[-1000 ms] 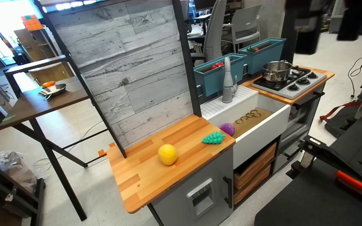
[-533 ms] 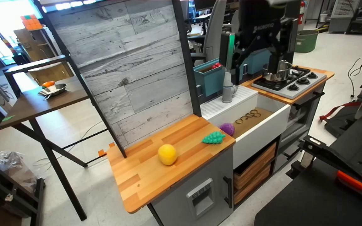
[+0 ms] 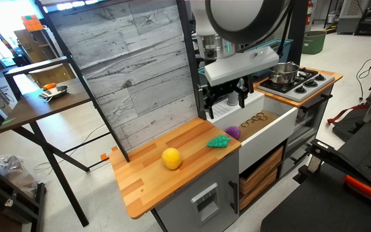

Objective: Move the green grapes backwards

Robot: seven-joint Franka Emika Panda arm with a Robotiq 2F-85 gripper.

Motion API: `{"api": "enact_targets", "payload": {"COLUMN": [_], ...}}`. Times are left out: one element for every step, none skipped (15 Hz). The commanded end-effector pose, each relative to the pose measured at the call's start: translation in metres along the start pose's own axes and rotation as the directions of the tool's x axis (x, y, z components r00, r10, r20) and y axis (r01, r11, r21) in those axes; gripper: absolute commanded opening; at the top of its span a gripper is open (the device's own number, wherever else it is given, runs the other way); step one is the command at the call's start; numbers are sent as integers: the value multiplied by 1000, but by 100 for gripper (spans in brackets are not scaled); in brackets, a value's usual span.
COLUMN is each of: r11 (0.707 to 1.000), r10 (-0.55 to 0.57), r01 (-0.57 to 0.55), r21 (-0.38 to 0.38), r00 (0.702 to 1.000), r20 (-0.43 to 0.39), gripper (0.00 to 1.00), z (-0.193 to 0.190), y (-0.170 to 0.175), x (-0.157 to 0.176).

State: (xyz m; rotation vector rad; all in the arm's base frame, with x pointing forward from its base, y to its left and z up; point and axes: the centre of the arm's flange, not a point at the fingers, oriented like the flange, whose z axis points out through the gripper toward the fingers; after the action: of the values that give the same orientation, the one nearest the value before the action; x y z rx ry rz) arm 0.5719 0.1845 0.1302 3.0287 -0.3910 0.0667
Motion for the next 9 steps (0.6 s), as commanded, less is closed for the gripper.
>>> {"api": "enact_targets", "payload": {"r11": [1000, 1000, 1000, 999, 999, 999, 998, 997, 995], "r10": [17, 14, -3, -18, -30, -40, -53, -66, -95], "r01": [-17, -14, 4, 19, 31, 41, 54, 68, 97], "r21": [-10, -15, -21, -26, -31, -31, -30, -30, -29], "r00": [1000, 1000, 1000, 999, 999, 999, 998, 997, 994], "r20": [8, 11, 20, 27, 35, 37, 42, 42, 48], "gripper": [100, 100, 100, 100, 100, 100, 100, 100, 100], "z": [30, 36, 45, 53, 59, 66, 71, 77, 83], "y": [-25, -27, -29, -32, -34, -37, -39, -41, -43], "x": [26, 28, 30, 32, 33, 33, 33, 34, 34]}}
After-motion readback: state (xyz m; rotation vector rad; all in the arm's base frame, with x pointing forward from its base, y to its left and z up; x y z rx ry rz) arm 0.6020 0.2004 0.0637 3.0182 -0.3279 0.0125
